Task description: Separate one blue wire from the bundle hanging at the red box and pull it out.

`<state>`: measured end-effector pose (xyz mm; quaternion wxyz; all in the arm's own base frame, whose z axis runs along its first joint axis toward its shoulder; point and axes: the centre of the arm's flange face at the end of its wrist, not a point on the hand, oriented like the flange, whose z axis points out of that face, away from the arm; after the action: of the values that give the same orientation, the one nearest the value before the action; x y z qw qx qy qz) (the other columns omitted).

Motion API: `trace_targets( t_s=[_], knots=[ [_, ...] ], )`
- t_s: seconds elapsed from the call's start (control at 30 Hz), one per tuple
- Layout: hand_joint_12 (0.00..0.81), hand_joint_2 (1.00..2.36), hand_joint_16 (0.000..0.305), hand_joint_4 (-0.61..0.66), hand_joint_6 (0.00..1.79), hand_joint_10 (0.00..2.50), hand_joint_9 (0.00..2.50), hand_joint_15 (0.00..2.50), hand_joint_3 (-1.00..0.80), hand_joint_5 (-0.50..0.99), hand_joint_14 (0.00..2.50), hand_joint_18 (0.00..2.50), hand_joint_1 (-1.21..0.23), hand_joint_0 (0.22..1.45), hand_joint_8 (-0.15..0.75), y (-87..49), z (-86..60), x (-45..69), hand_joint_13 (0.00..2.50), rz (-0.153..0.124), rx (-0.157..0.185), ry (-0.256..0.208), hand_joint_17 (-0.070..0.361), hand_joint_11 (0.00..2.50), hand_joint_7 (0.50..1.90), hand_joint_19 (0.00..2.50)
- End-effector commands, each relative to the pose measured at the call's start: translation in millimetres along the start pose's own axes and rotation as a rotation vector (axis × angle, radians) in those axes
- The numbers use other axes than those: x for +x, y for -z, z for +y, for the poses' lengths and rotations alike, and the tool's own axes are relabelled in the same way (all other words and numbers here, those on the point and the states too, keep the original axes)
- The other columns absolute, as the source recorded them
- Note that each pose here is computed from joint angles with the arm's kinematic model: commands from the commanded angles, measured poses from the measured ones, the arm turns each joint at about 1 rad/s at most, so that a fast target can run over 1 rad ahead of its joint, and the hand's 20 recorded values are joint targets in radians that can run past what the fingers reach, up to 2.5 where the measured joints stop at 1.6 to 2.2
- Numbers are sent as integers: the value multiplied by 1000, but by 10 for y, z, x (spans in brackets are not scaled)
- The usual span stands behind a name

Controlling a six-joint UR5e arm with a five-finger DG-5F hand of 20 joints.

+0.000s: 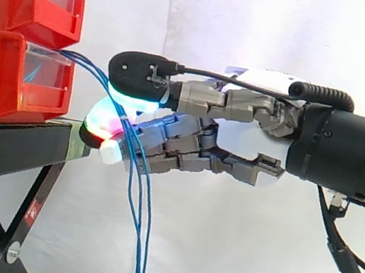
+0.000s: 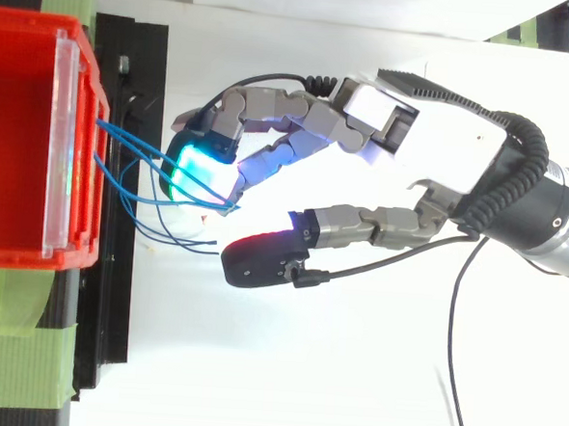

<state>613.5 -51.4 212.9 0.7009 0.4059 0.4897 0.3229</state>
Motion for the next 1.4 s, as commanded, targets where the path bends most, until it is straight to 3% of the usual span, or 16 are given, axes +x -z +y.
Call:
trace_targets(
  t_s=[0.0, 0.67, 1.23, 1.37],
  knots=[
    [353, 1020, 47, 252, 500, 14, 861, 243, -246, -91, 9, 348, -666, 623, 311, 0, -1, -2, 447, 0, 0, 1, 106, 481, 1435, 428],
    [357, 1023, 47, 240, 556, 13, 908, 258, -121, -94, 10, 363, -564, 615, 310, -23, 47, 30, 465, 1, -9, -3, 105, 517, 1395, 455],
    [358, 1031, 47, 232, 574, 17, 936, 274, -2, -102, 10, 392, -652, 609, 314, -61, 90, 34, 477, -3, -13, -6, 105, 642, 1414, 459],
    [358, 1033, 47, 211, 630, 16, 952, 280, 62, -110, 11, 410, -650, 606, 318, -61, 90, 34, 491, -3, -13, -6, 105, 670, 1338, 455]
  ],
)
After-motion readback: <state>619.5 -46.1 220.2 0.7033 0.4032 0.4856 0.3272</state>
